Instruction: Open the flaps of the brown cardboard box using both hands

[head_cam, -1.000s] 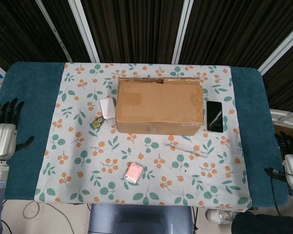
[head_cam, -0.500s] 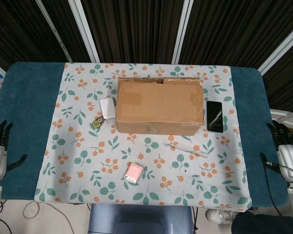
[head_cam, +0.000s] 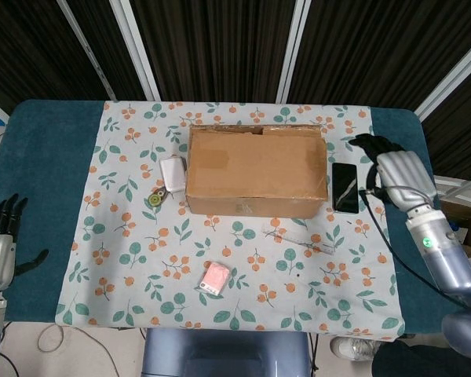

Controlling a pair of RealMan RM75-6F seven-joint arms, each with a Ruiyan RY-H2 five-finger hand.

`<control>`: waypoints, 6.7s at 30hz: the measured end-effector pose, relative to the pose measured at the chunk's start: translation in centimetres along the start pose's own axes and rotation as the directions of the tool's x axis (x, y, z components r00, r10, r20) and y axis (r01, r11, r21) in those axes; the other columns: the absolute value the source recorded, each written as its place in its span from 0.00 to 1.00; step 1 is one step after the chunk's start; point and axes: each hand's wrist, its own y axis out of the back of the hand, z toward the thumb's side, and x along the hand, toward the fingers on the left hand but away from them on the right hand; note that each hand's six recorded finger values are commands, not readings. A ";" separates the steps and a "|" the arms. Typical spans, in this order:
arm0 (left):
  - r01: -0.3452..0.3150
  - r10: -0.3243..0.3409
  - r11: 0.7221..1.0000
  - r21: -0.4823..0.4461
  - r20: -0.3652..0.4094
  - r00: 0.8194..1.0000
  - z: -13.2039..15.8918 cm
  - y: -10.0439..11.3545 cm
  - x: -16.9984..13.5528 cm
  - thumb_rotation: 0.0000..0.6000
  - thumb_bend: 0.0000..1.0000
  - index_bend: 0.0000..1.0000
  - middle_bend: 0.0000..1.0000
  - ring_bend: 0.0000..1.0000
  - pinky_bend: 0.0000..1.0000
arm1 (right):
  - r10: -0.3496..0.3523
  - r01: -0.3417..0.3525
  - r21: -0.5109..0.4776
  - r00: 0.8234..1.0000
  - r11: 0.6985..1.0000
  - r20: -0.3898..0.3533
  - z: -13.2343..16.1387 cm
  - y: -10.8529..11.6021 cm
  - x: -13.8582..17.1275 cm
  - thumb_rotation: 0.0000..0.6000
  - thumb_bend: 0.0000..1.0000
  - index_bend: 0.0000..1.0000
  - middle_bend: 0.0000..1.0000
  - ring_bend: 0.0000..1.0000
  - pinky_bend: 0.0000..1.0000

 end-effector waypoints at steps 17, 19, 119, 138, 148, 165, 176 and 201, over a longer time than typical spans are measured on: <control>-0.006 0.006 1.000 -0.007 -0.004 1.000 -0.4 0.2 0.3 1.00 0.13 0.00 0.00 0.00 0.01 | 0.133 -0.135 0.122 0.991 0.983 0.025 6.4 -2.2 -13.9 1.00 1.00 0.27 0.25 0.26 0.34; -0.003 0.003 1.000 -0.009 -0.005 1.000 -0.5 0.2 0.3 1.00 0.13 0.00 0.00 0.00 0.01 | 0.152 -0.156 0.125 0.988 0.980 0.040 6.5 -3.2 -14.5 1.00 1.00 0.27 0.25 0.27 0.34; 0.017 -0.019 0.996 -0.087 -0.027 0.999 -0.8 0.2 1.3 1.00 0.14 0.00 0.00 0.00 0.01 | 0.248 -0.256 0.110 0.966 0.960 0.078 9.4 -4.5 -13.9 1.00 1.00 0.56 0.47 0.47 0.39; 0.016 -0.019 0.995 -0.098 -0.027 0.999 -0.7 0.2 1.3 1.00 0.14 0.00 0.00 0.00 0.01 | 0.273 -0.270 0.094 0.962 0.958 -0.026 15.0 -2.2 -10.7 1.00 1.00 0.56 0.48 0.47 0.39; 0.016 -0.019 0.995 -0.102 -0.029 0.999 -0.7 0.2 1.3 1.00 0.14 0.00 0.00 0.00 0.00 | 0.295 -0.290 0.102 0.954 0.952 -0.048 16.8 -1.4 -9.3 1.00 1.00 0.56 0.48 0.47 0.41; 0.020 -0.023 0.994 -0.110 -0.027 0.999 -0.7 0.2 1.2 1.00 0.14 0.00 0.00 0.00 0.00 | 0.337 -0.331 0.103 0.940 0.938 -0.045 18.8 0.0 -7.6 1.00 1.00 0.56 0.45 0.45 0.41; 0.021 -0.024 0.993 -0.113 -0.025 0.999 -0.6 0.3 1.2 1.00 0.14 0.00 0.00 0.00 0.00 | 0.401 -0.399 0.056 0.916 0.915 -0.033 19.6 0.3 -6.2 1.00 1.00 0.56 0.45 0.45 0.41; 0.016 -0.019 0.994 -0.111 -0.025 1.000 -0.7 0.4 1.2 1.00 0.14 0.00 0.00 0.00 0.00 | 0.497 -0.494 0.059 0.866 0.867 -0.046 19.1 -1.3 -2.9 1.00 0.88 0.52 0.36 0.39 0.35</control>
